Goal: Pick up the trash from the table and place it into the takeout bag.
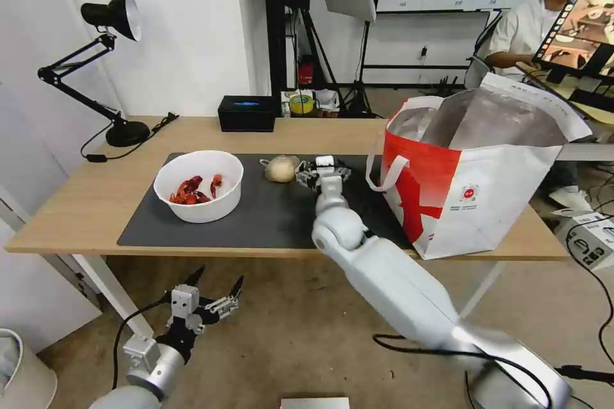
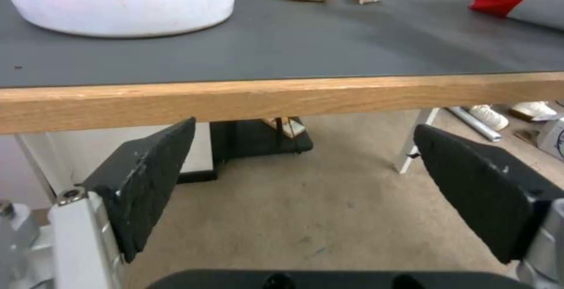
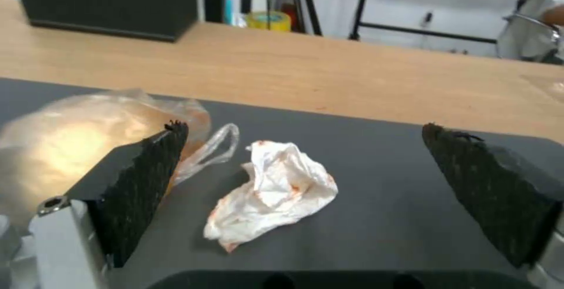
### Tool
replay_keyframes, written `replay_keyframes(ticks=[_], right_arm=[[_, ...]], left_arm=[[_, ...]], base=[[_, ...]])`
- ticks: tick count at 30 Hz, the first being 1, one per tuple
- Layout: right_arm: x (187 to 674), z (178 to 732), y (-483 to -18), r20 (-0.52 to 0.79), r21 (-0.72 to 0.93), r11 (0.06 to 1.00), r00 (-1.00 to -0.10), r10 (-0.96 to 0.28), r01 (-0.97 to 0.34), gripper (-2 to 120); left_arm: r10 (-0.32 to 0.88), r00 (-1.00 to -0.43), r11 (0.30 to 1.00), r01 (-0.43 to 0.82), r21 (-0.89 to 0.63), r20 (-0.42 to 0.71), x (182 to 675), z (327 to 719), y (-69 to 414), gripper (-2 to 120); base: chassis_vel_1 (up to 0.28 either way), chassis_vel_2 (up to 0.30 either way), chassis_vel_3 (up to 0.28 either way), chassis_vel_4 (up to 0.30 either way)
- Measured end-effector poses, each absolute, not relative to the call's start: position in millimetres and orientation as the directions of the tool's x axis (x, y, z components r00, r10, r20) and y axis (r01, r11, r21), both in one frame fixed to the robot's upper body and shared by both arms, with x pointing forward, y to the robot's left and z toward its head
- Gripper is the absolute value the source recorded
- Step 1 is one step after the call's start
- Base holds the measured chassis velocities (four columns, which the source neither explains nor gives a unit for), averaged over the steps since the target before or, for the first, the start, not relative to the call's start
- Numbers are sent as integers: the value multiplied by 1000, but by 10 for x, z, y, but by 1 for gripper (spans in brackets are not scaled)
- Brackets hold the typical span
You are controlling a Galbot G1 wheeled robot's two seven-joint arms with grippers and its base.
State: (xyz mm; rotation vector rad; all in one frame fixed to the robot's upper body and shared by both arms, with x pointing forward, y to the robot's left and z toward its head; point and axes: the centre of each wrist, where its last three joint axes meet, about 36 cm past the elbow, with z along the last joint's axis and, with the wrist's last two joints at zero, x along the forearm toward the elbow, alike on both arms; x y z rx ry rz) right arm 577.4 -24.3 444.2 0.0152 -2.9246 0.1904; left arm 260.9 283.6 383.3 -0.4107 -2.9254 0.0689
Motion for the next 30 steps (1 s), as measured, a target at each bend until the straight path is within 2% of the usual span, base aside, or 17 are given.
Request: replay_keyframes(ticks=[19, 30], right_arm=[[6196, 4346, -48, 301, -214, 977, -951, 71, 5, 100], [6233, 4309, -41, 339, -228, 974, -938, 69, -10, 100]], left_arm=[[291, -941, 957, 285, -63, 172, 2619, 3829, 2802, 100], [295, -941, 955, 288, -65, 167, 2606, 3800, 2803, 100]], base=[[0, 0, 0, 0], [0, 0, 0, 0]])
